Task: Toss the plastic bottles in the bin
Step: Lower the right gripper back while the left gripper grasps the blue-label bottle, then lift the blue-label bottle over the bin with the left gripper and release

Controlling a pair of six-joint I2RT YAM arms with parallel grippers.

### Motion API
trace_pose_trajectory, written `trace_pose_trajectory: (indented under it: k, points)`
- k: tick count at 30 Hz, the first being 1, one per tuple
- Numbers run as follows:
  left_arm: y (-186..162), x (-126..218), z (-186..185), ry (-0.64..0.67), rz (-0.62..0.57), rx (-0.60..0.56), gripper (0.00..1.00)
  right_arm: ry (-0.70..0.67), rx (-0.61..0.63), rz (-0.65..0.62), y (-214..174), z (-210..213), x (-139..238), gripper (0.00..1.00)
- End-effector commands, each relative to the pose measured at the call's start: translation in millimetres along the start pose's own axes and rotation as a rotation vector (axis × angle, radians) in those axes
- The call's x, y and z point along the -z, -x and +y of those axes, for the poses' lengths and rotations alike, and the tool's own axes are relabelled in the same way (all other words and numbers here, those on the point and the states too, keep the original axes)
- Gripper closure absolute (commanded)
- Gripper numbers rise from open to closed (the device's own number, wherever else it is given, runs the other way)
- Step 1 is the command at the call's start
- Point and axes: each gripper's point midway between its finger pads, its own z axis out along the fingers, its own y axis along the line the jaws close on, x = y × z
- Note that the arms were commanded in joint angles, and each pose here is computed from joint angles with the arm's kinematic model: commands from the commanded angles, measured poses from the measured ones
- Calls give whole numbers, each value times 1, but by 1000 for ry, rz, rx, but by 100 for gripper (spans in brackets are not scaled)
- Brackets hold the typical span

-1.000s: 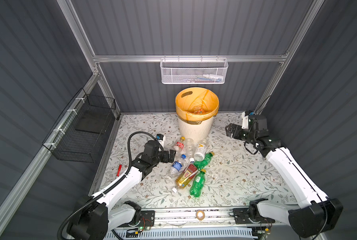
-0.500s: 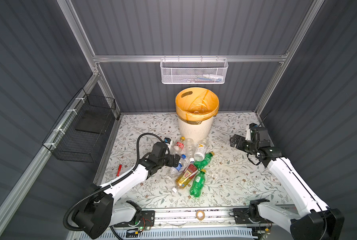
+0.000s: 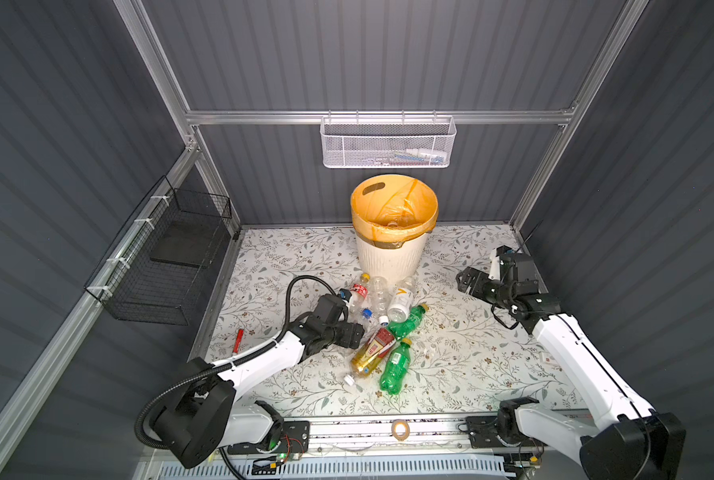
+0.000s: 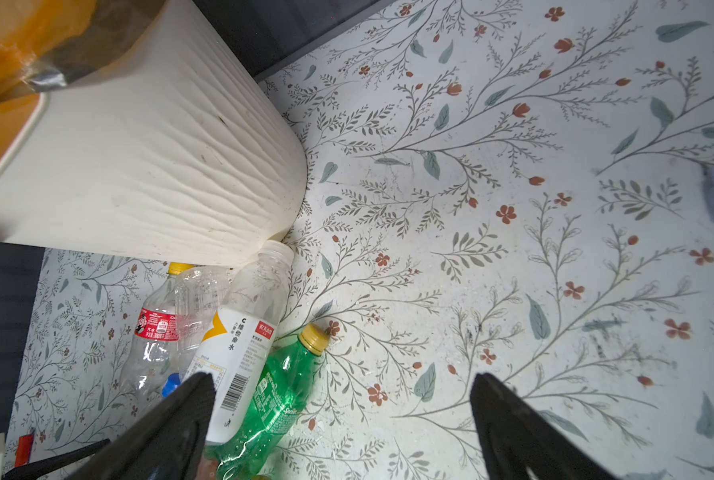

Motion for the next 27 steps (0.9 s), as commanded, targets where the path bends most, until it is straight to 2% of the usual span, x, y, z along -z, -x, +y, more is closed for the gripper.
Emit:
trace_pose_trajectory:
  k: [1,6,13,17,27]
  points:
    - [-9,-11,1,24,46,-27,11,7,-19,2,-4,-2,-3,2]
    - [-14,-23,7,67,74,-24,13,12,-21,7,-7,-2,-5,2]
    - [-12,-31,5,59,72,-15,26,2,-19,13,-9,-5,-7,2]
    - [-9,-28,4,54,57,-20,36,-1,-22,14,-10,-6,-8,2]
    - [7,-3,-3,30,-14,-23,40,2,-26,24,-14,-7,-11,3]
